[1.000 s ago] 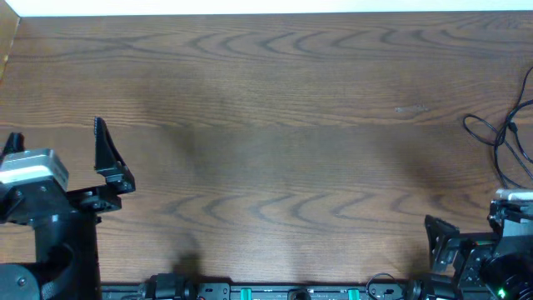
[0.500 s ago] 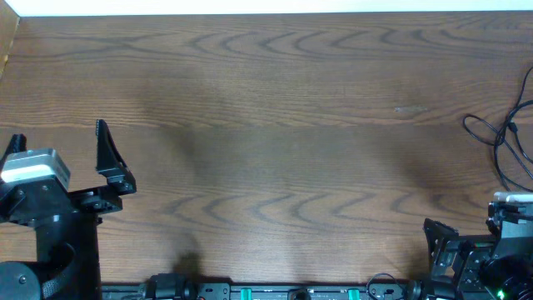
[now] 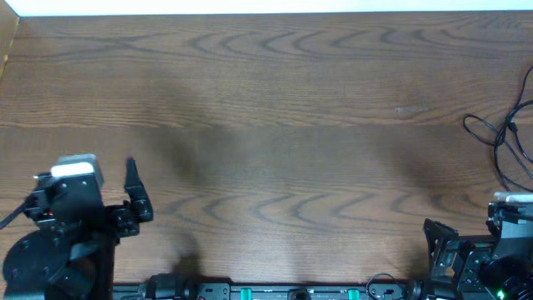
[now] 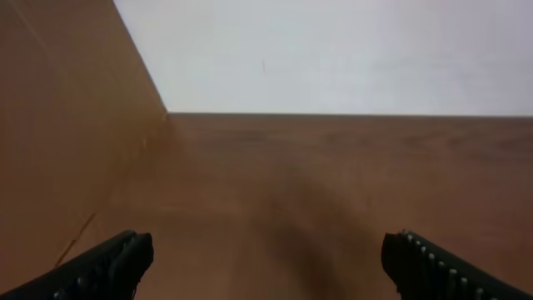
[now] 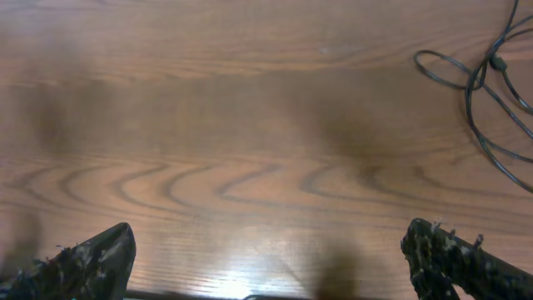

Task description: Untangle cables

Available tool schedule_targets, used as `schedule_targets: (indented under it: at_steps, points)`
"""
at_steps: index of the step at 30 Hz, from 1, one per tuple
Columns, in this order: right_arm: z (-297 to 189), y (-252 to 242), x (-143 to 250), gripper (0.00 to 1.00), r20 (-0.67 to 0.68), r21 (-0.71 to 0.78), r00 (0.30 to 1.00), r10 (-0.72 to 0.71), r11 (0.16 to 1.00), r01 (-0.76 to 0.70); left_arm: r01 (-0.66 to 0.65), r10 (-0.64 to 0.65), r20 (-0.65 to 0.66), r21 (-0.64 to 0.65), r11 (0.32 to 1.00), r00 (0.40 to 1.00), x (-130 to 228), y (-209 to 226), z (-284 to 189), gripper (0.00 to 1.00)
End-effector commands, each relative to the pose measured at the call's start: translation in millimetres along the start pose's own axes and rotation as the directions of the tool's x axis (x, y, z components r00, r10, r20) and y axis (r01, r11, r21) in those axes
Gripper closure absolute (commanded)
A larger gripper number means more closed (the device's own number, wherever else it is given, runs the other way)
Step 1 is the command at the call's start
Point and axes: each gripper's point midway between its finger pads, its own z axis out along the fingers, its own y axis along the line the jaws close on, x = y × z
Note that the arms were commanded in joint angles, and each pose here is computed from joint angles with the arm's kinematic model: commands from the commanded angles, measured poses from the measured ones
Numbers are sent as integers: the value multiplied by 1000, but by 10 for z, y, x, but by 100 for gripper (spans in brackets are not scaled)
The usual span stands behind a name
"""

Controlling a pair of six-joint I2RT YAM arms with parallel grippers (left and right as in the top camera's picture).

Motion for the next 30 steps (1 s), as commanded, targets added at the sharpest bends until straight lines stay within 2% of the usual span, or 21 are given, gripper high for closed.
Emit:
schedule_targets:
  at_steps: [1, 6, 11, 14, 20, 30]
  points:
    - [2, -10, -7, 1, -1, 5, 1000, 7, 1000, -7, -11, 10, 51, 13, 1000, 999, -130, -18, -23, 7]
    - [2, -10, -7, 1, -1, 5, 1000, 7, 1000, -7, -27, -7, 184, 179, 983, 983, -440, -300, -74, 7]
    - [2, -10, -8, 1, -1, 5, 1000, 7, 1000, -7, -39, -28, 345, 186, 982, 938, -569, -330, -88, 6]
    - [2, -10, -7, 1, -1, 5, 1000, 7, 1000, -7, -53, -36, 433, 193, 980, 901, -424, -373, -102, 7]
    - [2, -10, -7, 1, -1, 5, 1000, 7, 1000, -7, -65, -45, 531, 185, 981, 846, 145, -460, 82, 6]
    - [2, -10, -7, 1, -1, 5, 1000, 7, 1000, -7, -84, -46, 558, 204, 975, 828, 982, -663, 756, 7]
